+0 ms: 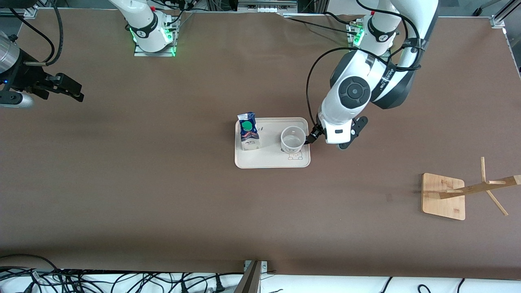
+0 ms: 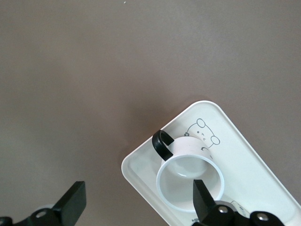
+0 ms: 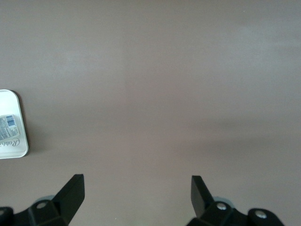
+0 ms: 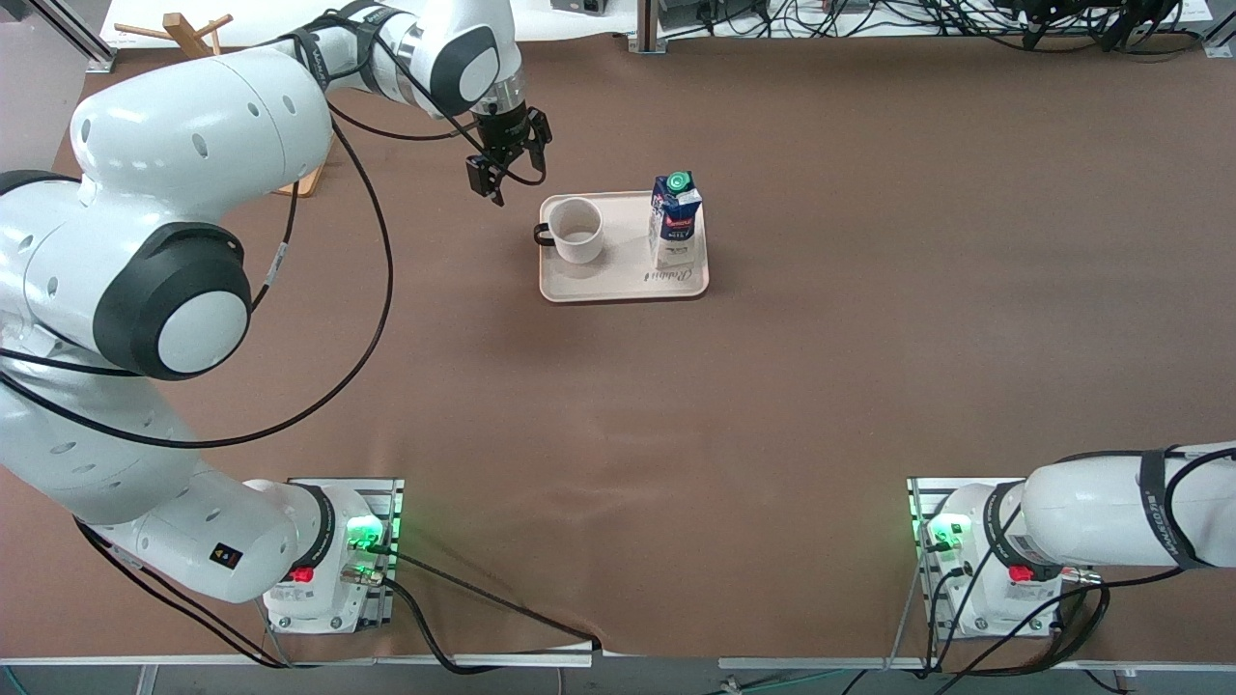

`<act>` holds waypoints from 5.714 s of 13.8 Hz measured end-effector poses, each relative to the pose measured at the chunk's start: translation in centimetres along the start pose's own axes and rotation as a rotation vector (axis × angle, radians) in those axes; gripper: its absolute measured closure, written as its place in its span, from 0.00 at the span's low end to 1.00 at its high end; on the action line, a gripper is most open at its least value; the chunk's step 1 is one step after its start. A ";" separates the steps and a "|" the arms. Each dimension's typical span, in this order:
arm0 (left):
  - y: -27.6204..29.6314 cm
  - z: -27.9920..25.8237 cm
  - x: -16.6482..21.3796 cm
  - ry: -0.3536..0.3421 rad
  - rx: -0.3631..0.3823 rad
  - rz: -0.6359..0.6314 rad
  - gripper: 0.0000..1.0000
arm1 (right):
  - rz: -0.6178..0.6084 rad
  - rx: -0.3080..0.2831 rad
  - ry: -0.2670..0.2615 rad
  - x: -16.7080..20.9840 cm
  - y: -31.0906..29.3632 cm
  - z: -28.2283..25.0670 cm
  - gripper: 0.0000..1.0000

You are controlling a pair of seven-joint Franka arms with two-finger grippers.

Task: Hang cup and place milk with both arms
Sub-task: 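Lower the left gripper over the white mug's rim, then grasp the mug rim with the left gripper and lift it, then carry the mug to the stand while the right gripper grasps the carton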

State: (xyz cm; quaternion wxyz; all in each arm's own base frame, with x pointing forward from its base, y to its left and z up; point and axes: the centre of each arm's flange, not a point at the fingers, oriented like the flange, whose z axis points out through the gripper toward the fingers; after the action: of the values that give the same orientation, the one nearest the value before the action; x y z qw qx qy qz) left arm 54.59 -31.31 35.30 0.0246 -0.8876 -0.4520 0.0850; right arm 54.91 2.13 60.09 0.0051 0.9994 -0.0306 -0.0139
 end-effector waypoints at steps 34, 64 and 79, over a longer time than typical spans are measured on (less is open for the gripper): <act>3.1 12.1 -6.3 0.038 0.027 -0.154 0.04 | 0.000 0.000 -0.001 0.0 0.0 0.0 0.00; -1.7 -3.4 -6.4 0.066 0.075 0.262 0.93 | -0.018 -0.007 -0.072 -0.8 -0.9 0.7 0.00; -11.8 -17.4 12.7 0.158 0.054 0.970 0.93 | -0.136 0.088 -0.090 -1.4 -33.9 12.5 0.00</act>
State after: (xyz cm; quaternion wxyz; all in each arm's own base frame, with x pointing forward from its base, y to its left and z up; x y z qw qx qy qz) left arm 55.54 -13.55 52.22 0.0392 -0.9986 0.0190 0.0307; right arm 55.22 35.91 47.30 -0.0410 0.9968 0.0366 -0.0580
